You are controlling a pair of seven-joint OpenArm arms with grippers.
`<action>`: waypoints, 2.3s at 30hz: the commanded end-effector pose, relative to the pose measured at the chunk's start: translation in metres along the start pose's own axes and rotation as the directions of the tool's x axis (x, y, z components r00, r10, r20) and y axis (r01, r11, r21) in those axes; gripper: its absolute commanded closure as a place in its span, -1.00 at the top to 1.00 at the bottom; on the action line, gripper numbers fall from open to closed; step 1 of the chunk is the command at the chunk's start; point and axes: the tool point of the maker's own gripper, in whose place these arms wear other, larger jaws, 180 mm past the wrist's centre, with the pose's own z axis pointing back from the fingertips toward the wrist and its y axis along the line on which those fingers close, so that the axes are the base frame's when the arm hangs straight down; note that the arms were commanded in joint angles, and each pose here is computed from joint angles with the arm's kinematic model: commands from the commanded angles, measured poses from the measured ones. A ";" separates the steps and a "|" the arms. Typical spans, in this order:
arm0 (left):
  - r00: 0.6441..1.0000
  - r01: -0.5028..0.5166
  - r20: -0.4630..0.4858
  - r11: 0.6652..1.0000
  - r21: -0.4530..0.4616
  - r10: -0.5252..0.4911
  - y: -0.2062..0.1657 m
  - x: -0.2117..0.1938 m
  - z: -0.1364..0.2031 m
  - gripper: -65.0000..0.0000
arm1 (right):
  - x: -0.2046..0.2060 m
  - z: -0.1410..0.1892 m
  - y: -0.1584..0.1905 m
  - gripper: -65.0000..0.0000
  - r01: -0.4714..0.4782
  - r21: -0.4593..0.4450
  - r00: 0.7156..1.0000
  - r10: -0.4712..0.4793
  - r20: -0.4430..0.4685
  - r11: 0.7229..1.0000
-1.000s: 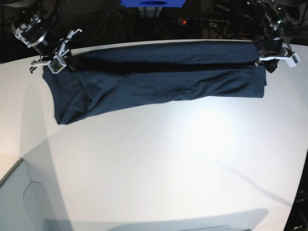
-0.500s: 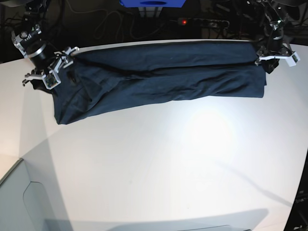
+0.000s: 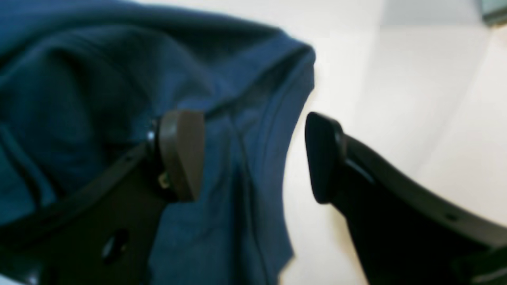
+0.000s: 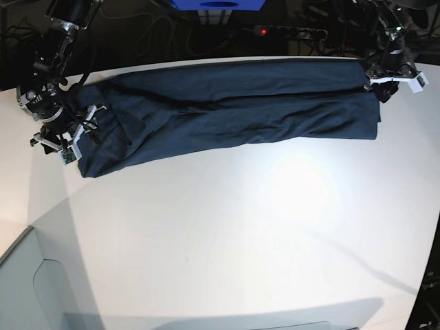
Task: Fold the T-shirt properly
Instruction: 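Lower the right gripper to the strip end and grasp it, then tuck the strip end under with the right gripper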
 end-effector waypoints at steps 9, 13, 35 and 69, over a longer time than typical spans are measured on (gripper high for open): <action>0.999 0.012 0.041 1.000 -0.008 -0.011 -0.001 0.014 0.002 -0.39 | 0.012 -0.019 -0.001 0.17 0.056 0.039 0.997 -0.058 0.044 0.998; 0.999 0.012 0.042 1.000 -0.008 -0.012 -0.001 0.014 0.001 -0.39 | 0.016 -0.025 -0.003 0.17 0.071 0.046 0.996 -0.073 0.047 0.996; 0.999 0.013 0.038 1.000 -0.003 -0.013 0.000 0.013 0.000 -0.39 | 0.013 -0.039 0.006 -0.44 0.119 0.083 0.992 -0.122 0.035 0.989; 0.999 0.016 0.043 1.000 -0.004 -0.016 0.000 0.014 0.000 -0.39 | 0.022 -0.014 -0.026 -0.99 0.017 -0.009 0.999 -0.017 0.051 1.000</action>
